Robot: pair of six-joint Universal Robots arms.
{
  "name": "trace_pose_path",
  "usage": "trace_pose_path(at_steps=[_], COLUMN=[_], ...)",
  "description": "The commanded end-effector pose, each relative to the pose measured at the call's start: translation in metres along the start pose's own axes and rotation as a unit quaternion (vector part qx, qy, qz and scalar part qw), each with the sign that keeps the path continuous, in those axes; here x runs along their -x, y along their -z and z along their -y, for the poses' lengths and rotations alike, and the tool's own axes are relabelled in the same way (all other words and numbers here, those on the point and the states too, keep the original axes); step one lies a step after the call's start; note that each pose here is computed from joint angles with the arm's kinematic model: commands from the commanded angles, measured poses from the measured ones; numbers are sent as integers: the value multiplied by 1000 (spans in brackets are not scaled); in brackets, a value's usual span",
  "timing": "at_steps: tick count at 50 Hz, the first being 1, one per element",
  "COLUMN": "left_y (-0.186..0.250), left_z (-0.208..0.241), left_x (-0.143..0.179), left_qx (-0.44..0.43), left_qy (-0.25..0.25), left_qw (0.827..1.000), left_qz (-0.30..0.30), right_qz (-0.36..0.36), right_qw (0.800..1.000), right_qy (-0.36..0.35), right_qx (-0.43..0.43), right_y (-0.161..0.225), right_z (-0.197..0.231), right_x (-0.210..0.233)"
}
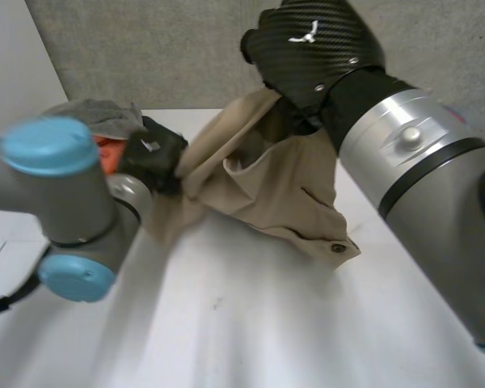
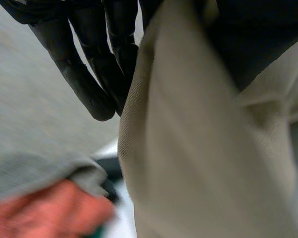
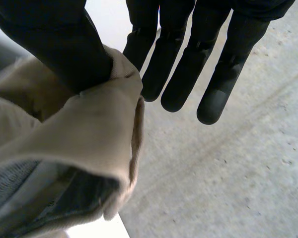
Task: Fold the laundry.
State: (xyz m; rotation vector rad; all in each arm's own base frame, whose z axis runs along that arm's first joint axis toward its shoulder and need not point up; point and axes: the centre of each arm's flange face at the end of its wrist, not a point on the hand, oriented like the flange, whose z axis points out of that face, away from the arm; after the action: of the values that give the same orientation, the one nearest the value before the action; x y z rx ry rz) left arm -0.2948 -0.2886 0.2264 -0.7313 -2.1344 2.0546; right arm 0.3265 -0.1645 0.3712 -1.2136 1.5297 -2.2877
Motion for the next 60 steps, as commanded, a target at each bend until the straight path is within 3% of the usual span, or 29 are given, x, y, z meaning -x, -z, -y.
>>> trace_pose_path(at_steps=[1,7,15,27,34,39,44,48,52,57,60], left_y=[74,159,174,69,8,-55,-75,-67,-42,0,37], left_z=[114,194,220,148,90,53,51,63,73,68,53], left_x=[32,42,51,31,11,15,29,51,59,38,11], left_qx=[-151,-255,-232,-58,11,0,-10,-13,-3,35,70], left_qy=[31,39,82,136,133,121,109,97,81,27,-24], left_qw=[988,965,966,982,985,991,994,992,991,998,997], left_qz=[19,-45,-75,-116,-113,-59,12,80,103,40,-34], right_qz=[-35,-73,-109,-90,-74,-100,-139,-163,-164,-62,18], right_qw=[999,997,993,993,992,990,987,982,980,980,965], right_qy=[3,-4,-20,-75,-81,-71,-25,-7,-20,-13,-16], right_qx=[4,-27,-43,27,63,66,75,99,111,187,261], right_y=[7,21,25,-18,-58,-107,-131,-123,-103,-66,-36], right_z=[6,34,49,-14,-73,-144,-179,-174,-154,-151,-161], right_x=[-31,-61,-90,-83,-60,-36,-23,-32,-45,-35,-26])
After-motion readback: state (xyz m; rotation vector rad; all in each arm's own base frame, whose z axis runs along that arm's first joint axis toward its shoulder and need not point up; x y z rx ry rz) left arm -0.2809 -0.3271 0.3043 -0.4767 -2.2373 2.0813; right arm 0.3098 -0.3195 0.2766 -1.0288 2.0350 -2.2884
